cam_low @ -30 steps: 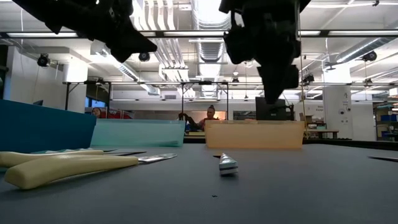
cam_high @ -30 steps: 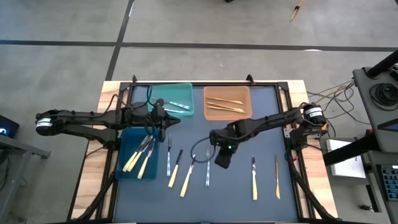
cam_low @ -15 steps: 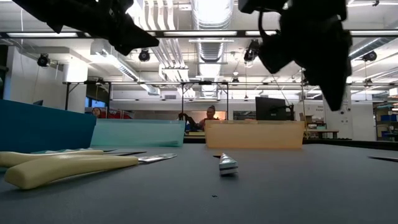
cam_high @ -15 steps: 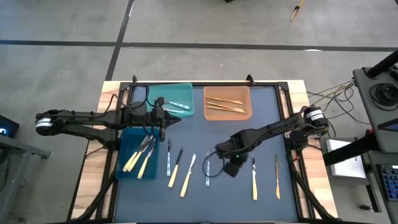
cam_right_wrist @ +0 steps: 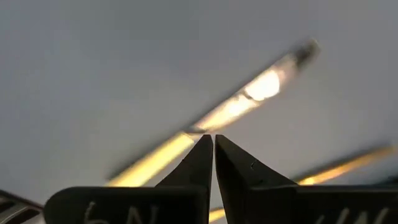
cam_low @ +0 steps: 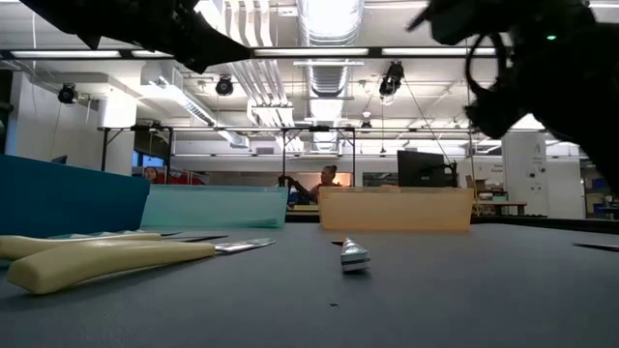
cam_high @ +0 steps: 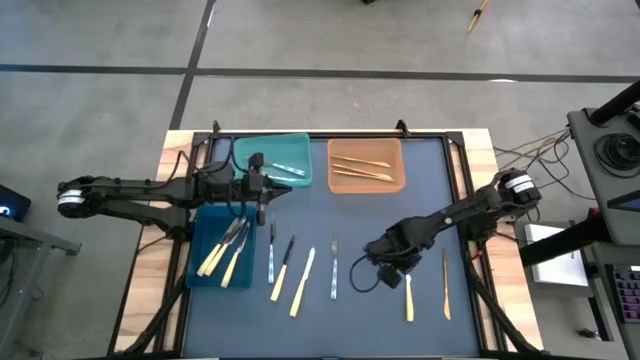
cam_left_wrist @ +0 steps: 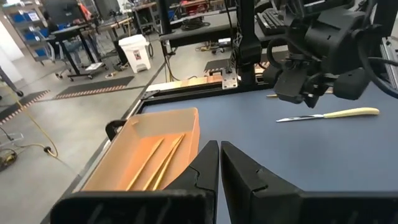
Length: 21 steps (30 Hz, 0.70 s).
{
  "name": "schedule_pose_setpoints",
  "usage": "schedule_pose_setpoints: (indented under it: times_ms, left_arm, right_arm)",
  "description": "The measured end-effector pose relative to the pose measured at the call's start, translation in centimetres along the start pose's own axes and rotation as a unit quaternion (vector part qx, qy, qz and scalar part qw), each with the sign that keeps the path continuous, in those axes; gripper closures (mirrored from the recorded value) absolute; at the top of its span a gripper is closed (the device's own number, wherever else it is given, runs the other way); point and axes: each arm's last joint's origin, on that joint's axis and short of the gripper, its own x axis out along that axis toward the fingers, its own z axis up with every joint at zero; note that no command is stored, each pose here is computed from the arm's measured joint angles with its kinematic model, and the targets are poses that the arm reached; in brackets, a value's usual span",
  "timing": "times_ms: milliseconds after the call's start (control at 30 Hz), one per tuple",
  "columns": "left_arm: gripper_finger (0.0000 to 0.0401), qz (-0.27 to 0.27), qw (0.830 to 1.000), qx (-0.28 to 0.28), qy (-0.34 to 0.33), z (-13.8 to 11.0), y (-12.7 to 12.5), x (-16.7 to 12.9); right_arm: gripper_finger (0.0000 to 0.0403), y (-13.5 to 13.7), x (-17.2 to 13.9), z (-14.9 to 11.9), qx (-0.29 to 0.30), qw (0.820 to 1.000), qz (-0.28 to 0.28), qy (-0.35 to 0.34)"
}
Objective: Sort silverware by color (type)
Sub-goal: Put the golden knife into the orange bin
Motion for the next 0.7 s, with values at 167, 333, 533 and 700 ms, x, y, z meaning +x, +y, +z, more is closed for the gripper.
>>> schedule_pose_setpoints:
  times_ms: [167, 333, 533, 700]
  left_arm:
    - [0.0401, 0.001, 1.0, 0.009, -0.007, 0.2, 0.0, 0.0]
    - [0.0401, 0.002, 1.0, 0.019, -0.01, 0.2, 0.0, 0.0]
    - [0.0401, 0.002, 1.0, 0.019, -0.01, 0.2, 0.0, 0.0]
    - [0.0401, 0.003, 1.0, 0.019, -0.011, 0.2, 0.0, 0.0]
  right_arm:
    - [0.0394, -2.5, 0.7, -2.2, 0.059, 0.998, -0.013, 0.004]
    - [0.0394, -5.2, 1.5, -4.1, 0.127, 0.992, -0.022, 0.003]
    - [0.0394, -7.8, 2.6, -5.3, 0.184, 0.982, -0.036, 0.002]
    - [0.0394, -8.7, 3.3, -5.4, 0.203, 0.978, -0.05, 0.001]
